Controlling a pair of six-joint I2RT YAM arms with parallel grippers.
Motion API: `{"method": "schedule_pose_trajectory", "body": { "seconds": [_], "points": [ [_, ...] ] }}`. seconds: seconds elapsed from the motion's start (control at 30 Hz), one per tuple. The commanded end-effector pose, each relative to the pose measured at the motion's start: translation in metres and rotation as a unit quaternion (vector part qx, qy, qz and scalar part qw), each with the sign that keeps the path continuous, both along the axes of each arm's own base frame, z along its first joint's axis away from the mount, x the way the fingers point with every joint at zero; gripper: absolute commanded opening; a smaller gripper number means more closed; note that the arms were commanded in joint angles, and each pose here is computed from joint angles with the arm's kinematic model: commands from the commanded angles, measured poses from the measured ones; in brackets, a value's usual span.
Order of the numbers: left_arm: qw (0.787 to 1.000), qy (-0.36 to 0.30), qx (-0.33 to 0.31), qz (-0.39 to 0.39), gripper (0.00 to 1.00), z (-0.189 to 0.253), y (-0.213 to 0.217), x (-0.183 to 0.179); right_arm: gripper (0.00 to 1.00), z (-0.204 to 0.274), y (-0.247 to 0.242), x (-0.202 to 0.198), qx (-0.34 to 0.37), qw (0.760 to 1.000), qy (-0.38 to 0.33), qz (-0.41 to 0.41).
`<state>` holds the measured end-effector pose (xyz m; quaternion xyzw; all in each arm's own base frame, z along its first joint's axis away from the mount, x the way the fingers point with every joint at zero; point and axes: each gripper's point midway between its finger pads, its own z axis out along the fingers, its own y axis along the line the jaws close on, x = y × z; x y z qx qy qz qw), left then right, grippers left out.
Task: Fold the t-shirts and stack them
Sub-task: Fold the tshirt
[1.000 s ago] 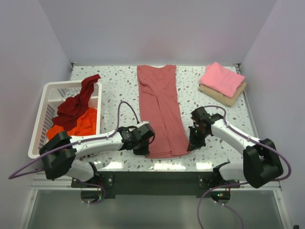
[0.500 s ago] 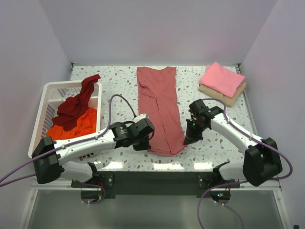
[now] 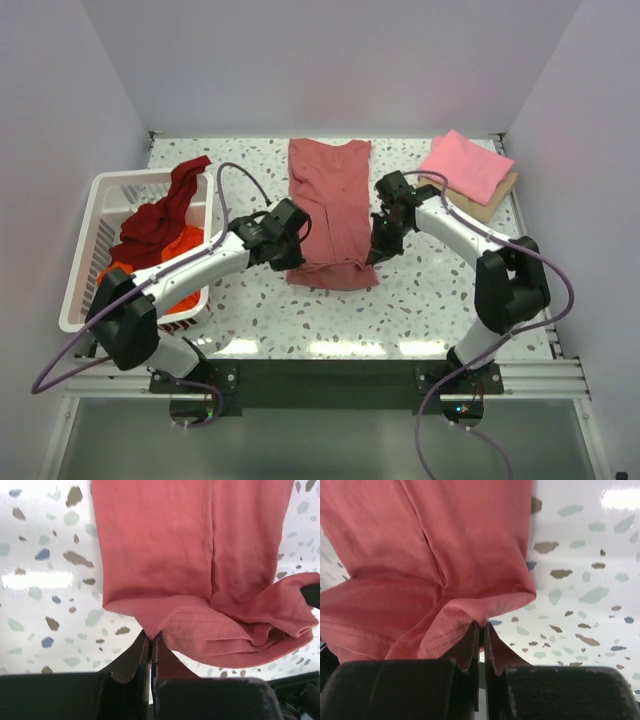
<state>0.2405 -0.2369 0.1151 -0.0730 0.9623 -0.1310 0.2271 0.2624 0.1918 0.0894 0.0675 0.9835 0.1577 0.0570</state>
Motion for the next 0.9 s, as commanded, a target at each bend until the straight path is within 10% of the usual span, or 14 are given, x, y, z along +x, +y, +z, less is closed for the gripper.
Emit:
{"method": "schedule_pose_trajectory", "body": {
  "seconds": [0.0,0.87],
  "points": [
    [0.999,-0.036,0.003,-0.023,0.0,0.011,-0.002,0.034,0.0,0.002,0.003,0.033,-0.012,0.999,-0.03,-0.004],
    [0.999,-0.027,0.008,-0.018,0.0,-0.023,0.013,0.183,0.0,-0.018,0.01,0.176,-0.014,0.997,-0.05,-0.056]
  ]
}}
